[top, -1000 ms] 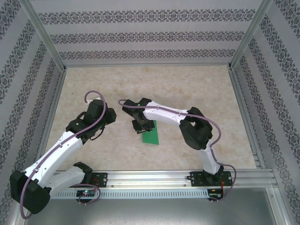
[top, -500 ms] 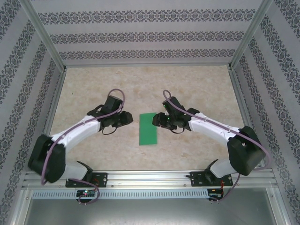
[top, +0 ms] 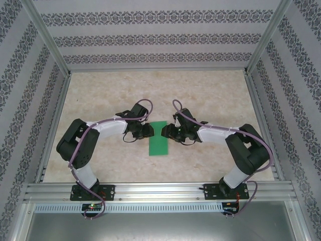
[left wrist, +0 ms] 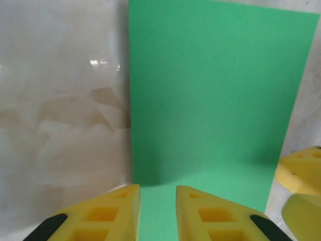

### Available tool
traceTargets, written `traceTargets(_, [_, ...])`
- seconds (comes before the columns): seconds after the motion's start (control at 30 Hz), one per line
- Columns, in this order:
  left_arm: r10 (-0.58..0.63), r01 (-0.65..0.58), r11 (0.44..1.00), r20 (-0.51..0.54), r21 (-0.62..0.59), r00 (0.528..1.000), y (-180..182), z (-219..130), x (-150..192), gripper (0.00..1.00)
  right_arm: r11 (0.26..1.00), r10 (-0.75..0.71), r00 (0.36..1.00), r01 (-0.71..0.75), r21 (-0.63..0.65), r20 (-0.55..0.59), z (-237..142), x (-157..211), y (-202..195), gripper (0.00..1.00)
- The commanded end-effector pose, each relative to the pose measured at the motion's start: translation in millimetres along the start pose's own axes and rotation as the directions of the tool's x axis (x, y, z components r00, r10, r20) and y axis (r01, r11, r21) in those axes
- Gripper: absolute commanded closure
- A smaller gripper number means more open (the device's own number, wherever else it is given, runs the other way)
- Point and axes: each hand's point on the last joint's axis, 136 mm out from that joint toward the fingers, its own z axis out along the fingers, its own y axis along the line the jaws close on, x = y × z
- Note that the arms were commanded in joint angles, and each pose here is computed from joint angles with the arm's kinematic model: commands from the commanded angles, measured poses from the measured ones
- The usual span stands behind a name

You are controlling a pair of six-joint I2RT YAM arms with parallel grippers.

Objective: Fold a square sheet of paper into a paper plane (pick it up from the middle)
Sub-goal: Rotate the paper at the center of the table.

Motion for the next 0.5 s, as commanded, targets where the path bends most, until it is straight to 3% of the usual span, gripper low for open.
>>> traceTargets(0.0, [0.048,-0.049,0.998,0.011,0.032,0.999,-14,4,-5,0.74,0.996,-0.013,1.0,0.013,-0.084,0.002,6,-11,12,0.54])
traceTargets(0.3, [0.044,-0.044,0.999,-0.001,0.019,0.999,-12,9,-5,0.75,0.99,-0.028,0.999,0.022,-0.137,-0.041,14,-9,15,0.55])
traceTargets(0.47, [0.064,-0.064,0.998,0.0,0.013,0.998,-13,5,-5,0.75,0.991,-0.021,0.998,0.012,-0.136,-0.059,21,-12,14,0.69])
